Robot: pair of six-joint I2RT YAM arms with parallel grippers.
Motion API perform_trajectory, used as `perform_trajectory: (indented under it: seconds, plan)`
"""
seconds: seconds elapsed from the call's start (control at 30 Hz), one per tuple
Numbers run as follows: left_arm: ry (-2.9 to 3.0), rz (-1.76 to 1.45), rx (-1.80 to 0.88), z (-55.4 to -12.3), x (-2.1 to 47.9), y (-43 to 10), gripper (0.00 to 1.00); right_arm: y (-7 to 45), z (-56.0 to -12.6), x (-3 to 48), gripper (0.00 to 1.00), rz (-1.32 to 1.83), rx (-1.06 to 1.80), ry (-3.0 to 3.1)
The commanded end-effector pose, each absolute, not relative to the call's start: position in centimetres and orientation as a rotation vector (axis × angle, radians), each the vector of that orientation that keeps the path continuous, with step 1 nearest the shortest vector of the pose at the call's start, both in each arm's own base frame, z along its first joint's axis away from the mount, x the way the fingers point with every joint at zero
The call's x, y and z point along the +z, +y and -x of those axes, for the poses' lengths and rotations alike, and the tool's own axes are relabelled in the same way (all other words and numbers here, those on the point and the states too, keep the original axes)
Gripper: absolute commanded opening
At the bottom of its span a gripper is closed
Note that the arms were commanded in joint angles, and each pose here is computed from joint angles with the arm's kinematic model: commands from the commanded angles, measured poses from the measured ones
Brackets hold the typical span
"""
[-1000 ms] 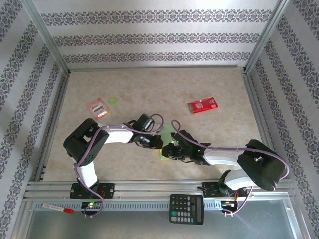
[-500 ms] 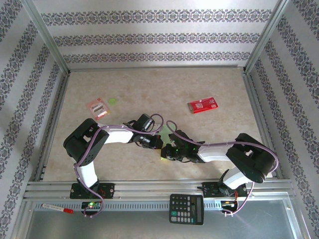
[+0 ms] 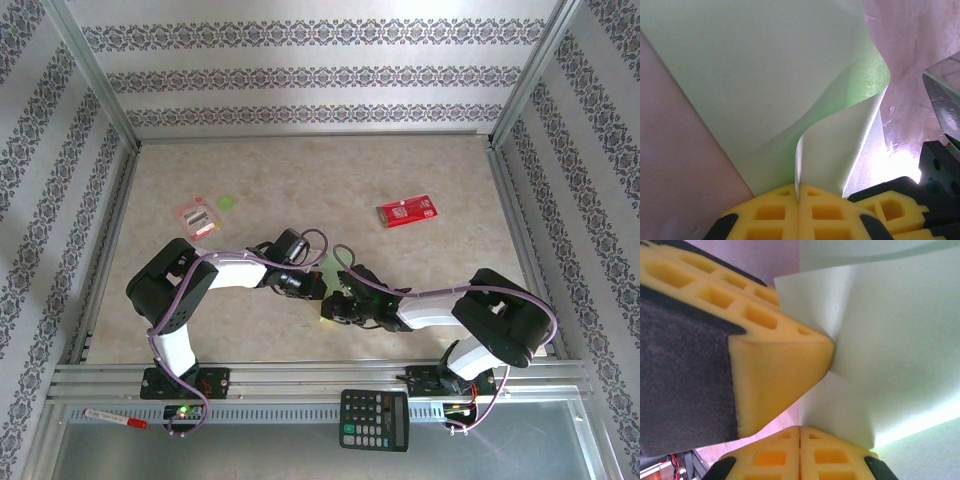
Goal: Fold a paper plane with a square sheet of paper (pick it up from the middle)
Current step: Fold the triangle at the bottom-center of the table.
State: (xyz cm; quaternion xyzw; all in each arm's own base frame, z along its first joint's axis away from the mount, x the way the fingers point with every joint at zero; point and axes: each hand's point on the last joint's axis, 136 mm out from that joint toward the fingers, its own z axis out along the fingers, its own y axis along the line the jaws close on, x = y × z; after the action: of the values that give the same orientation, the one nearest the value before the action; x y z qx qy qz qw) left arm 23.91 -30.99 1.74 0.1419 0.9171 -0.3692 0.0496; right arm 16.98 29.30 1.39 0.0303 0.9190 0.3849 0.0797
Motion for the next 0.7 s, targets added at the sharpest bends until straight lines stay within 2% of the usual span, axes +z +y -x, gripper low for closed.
perform_trajectory:
  seconds: [0.0,0.5,0.67]
  plan:
    - [2.882,-0.394,-0.945,-23.5,-0.7,-28.2,0.0,27.8,-13.8,-0.8,0.07,-0.098,1.063,2.904]
    - [2.892,-0.399,-0.93,-23.3,-1.0,-28.0,0.0,29.9,-12.1,0.0,0.06,-0.012,1.089,2.94]
    - [2.89,-0.4,-0.936,-23.3,-0.9,-28.0,0.0,29.4,-14.1,2.5,0.06,-0.035,1.149,2.852]
